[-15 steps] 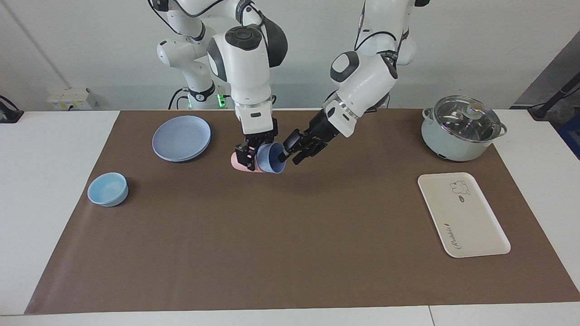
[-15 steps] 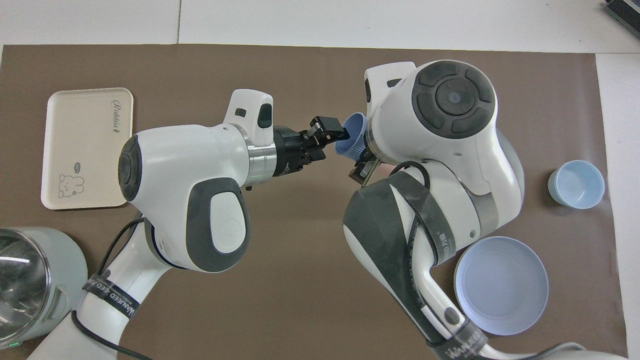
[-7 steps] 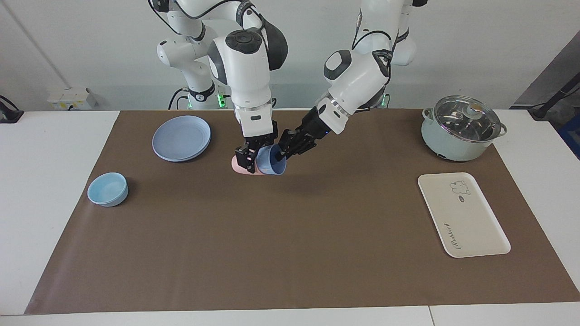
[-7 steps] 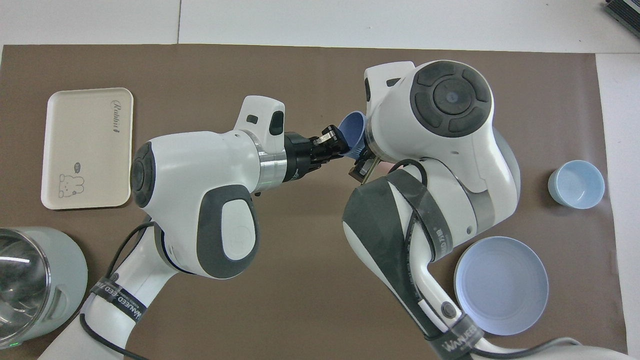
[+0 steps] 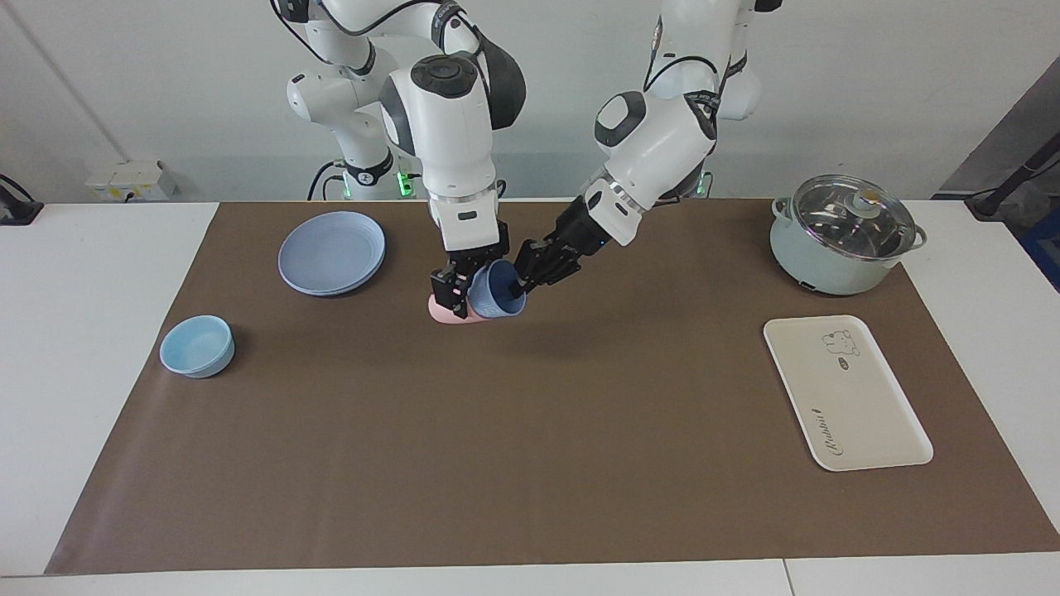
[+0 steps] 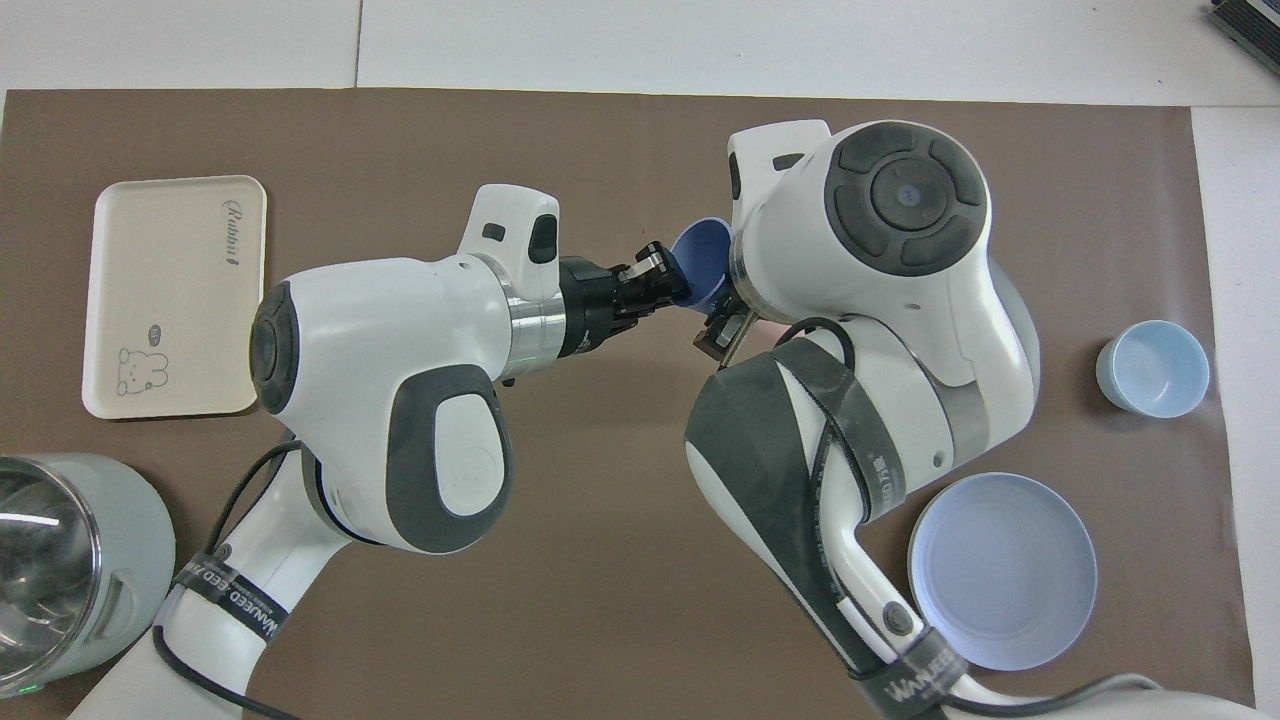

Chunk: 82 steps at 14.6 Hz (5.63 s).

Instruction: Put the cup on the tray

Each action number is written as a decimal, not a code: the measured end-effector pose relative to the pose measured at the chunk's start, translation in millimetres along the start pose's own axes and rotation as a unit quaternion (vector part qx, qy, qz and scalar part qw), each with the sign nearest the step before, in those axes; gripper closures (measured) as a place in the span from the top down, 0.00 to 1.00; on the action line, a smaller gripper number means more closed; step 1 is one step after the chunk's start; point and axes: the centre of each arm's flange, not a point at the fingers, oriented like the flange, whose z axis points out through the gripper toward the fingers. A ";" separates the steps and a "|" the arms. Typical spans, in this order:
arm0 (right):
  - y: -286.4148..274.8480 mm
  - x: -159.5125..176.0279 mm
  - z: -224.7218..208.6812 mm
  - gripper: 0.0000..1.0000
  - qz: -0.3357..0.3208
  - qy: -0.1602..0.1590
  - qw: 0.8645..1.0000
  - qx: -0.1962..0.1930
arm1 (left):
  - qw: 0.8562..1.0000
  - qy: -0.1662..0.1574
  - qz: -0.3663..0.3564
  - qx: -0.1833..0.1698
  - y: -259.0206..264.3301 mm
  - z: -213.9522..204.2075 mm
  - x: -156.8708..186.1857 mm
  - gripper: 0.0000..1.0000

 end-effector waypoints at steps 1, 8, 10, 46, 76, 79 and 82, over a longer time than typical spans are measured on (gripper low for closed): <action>1.9 0.9 -1.8 0.88 0.003 0.012 1.000 0.006 | 1.000 0.001 -0.001 -0.002 1.9 -4.2 3.4 0.08; 8.2 6.5 -16.8 0.88 0.012 0.069 0.997 0.018 | 0.999 -0.036 0.018 0.026 34.3 -66.0 52.3 0.08; 12.4 4.6 -17.0 0.88 0.014 0.074 0.997 0.023 | 0.999 -0.031 0.018 0.028 42.9 -93.0 67.4 0.08; 244.5 -309.1 214.0 0.88 0.098 0.389 0.914 0.062 | 0.924 0.210 0.152 0.282 -370.7 -270.5 275.3 0.19; 172.3 -280.5 -130.5 1.00 0.346 -0.038 0.937 -0.035 | 0.861 -0.066 0.287 0.415 -92.6 -309.9 174.5 1.00; 158.8 -285.8 -152.0 1.00 0.431 -0.074 0.899 -0.013 | 0.875 -0.065 0.271 0.395 -95.0 -304.5 171.2 1.00; 156.7 -289.2 -152.4 1.00 0.463 -0.079 0.883 0.004 | 0.881 -0.060 0.256 0.393 -95.2 -307.5 168.3 1.00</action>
